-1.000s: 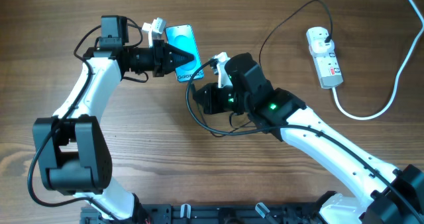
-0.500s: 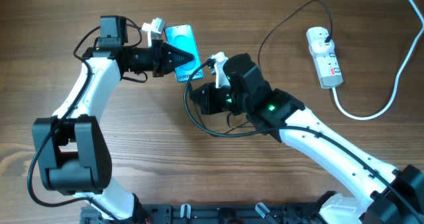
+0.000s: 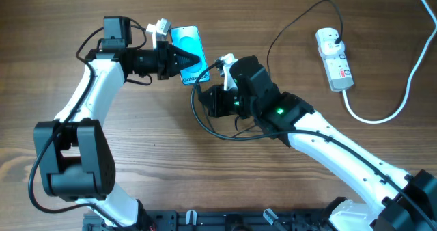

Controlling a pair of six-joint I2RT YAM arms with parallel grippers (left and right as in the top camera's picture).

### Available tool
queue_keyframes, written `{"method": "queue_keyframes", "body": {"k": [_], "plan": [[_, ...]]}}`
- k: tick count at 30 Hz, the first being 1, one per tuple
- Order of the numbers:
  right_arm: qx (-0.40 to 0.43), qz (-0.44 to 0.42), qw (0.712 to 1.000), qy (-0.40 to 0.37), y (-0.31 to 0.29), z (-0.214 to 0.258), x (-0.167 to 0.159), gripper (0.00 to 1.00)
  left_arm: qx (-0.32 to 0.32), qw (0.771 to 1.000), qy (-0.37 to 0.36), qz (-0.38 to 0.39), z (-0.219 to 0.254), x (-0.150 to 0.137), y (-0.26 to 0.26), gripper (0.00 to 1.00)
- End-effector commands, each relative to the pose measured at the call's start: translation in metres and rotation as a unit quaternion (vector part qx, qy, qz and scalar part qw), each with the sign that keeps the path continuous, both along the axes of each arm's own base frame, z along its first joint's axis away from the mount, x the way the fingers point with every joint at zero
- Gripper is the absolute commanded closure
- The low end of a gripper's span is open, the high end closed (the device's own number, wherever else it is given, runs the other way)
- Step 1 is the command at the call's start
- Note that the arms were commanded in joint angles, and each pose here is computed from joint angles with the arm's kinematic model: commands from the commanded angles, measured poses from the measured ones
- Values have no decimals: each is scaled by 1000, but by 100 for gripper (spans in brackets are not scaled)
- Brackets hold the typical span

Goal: Plug charger to phone and switch on socket
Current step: 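Align the USB-C plug under the phone held by the left gripper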

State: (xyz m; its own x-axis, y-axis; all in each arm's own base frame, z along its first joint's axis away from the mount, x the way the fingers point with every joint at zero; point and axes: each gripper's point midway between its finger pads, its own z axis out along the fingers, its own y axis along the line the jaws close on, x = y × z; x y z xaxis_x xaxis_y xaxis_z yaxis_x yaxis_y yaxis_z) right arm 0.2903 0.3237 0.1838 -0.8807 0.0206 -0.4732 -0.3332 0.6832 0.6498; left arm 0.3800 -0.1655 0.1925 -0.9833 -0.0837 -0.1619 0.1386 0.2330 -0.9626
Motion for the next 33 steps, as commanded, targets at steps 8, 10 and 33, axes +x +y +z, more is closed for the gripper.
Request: {"method": "queue_keyframes", "body": {"k": [8,10,33], "plan": [[-16,-46,998,-25,-8,5,19,96,-17,1000,-11,-13,7,-3,-2,96],[-22,-59,997,-35,-11,5,25,96,-18,1000,-11,-13,7,-3,-2,96],[-21,-86,995,-43,-8,-4,41,96,-7,999,-18,-47,4,-15,-30,96]]}}
